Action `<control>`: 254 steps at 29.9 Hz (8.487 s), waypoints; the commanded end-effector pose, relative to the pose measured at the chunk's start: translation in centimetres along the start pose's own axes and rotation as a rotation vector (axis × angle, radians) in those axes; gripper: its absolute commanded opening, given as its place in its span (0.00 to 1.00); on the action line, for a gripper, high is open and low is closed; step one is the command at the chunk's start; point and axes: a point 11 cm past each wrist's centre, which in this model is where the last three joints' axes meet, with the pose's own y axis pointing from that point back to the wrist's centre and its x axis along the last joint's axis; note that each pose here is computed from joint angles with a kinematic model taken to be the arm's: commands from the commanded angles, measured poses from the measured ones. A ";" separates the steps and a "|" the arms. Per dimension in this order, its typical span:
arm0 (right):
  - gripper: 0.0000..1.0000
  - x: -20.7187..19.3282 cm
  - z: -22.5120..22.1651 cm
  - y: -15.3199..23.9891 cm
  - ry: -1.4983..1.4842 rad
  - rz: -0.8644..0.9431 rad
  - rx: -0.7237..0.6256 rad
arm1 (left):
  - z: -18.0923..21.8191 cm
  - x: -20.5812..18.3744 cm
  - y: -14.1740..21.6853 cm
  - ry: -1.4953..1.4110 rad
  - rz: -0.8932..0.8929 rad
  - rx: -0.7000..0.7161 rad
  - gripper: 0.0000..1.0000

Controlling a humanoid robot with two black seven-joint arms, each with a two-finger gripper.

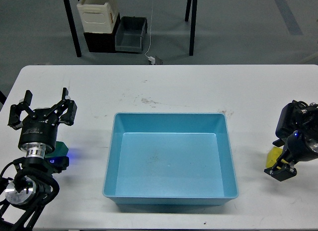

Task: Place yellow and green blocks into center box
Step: 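Close the right gripper on the yellow cube and lift it, then carry the yellow cube into the blue tub and release it, then withdraw the right gripper up and away from the tub, then move the left gripper down beside the green cube, then grasp the green cube with the left gripper and lift it, then carry the green cube into the tub beside the yellow cube and release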

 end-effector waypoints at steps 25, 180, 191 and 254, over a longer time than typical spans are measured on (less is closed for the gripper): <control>0.79 -1.8 -0.1 -2.0 -0.021 -0.063 0.012 | 0.6 0.9 0.1 -0.014 0.023 -0.020 1.00; 1.00 -3.1 1.0 6.2 -1.895 1.825 1.042 | 12.0 -1.3 0.5 -2.776 -1.088 1.863 1.00; 1.00 -3.3 0.8 5.9 -1.906 1.823 1.043 | 10.4 0.5 1.1 -2.712 -1.147 1.880 1.00; 1.00 -4.1 -0.6 4.8 -1.958 1.811 1.040 | -11.5 -11.8 -2.5 -2.603 -2.033 1.028 0.25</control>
